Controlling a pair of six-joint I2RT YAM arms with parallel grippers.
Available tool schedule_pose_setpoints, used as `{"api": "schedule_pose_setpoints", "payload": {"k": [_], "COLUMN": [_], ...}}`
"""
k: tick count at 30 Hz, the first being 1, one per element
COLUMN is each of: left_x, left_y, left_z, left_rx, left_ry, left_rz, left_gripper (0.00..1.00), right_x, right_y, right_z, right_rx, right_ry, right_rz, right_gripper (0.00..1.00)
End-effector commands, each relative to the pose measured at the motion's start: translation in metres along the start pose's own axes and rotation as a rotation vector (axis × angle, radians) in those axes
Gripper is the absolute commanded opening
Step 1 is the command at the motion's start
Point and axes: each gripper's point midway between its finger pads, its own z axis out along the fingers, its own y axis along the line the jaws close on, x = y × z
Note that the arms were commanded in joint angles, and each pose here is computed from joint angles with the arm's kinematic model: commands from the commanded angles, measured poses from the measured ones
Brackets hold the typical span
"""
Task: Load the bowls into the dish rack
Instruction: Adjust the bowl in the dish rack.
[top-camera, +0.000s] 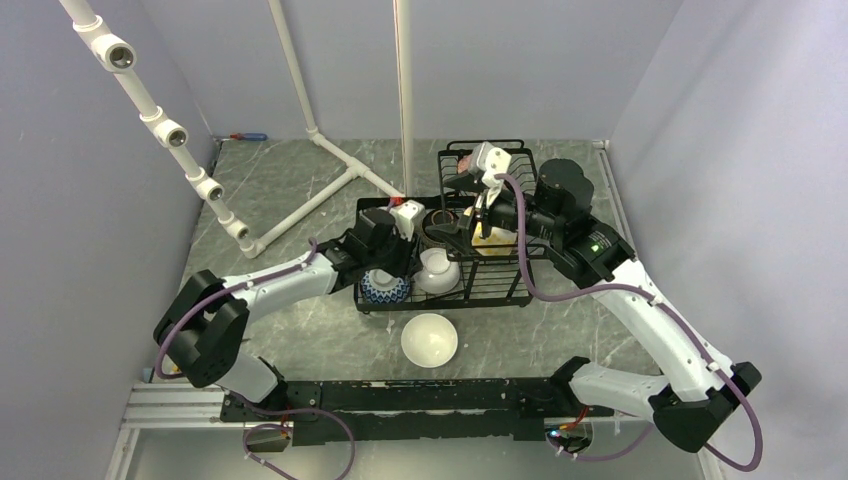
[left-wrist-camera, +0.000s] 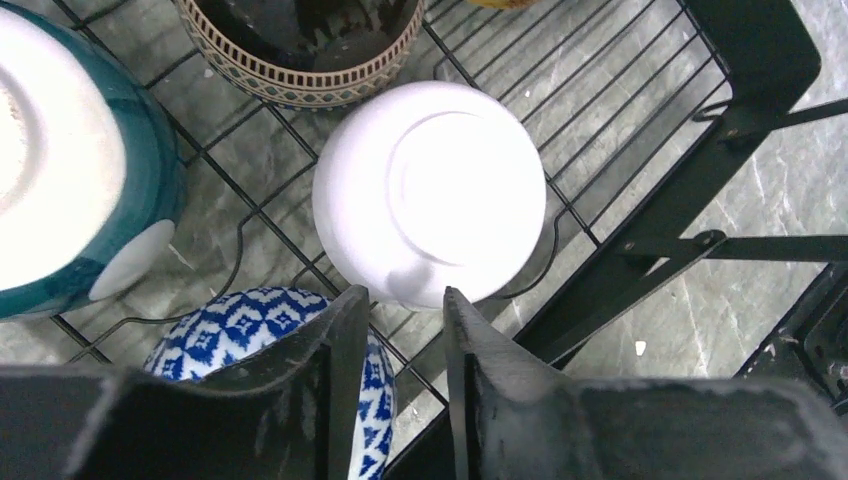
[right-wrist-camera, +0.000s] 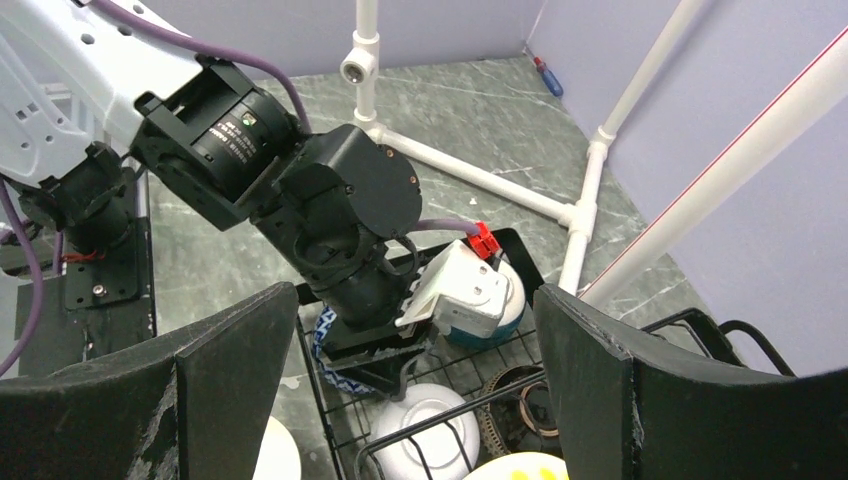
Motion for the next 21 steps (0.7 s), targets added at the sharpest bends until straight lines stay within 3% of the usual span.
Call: {"api": "schedule_pose_setpoints", "payload": {"k": [1,5,15,21], "left_x": [-0.012,-0.006,-0.007,-0.005], "left_y": [-0.001,0.004,0.017,-0.003], "left_z": [0.000,0.007,0.030,0.051], "left_rx": [0.028,0.014,-0.029,0.053], "left_ry": [-0.013,0.038,0.058,0.087], "left_rz": [-0.036,-0.008,0.067,0.081], "left_gripper": [0.36,0.27,0.27,0.27], "right_x": [-0.022,-0.022,-0.023,-0.026], "right_y": [0.002,0.003,0.003,0.000], "right_z": [-0.008,-0.008,-0.009,-0.011], "right_rx": [-0.002,-0.001,0.001,0.017], "right_ry": [-0.071,-0.075,-0.075,-0.081], "right_rz": [-0.046,-0.044,-0.046,-0.058], "right_gripper": [0.92,0.92,0.92,0.92]}}
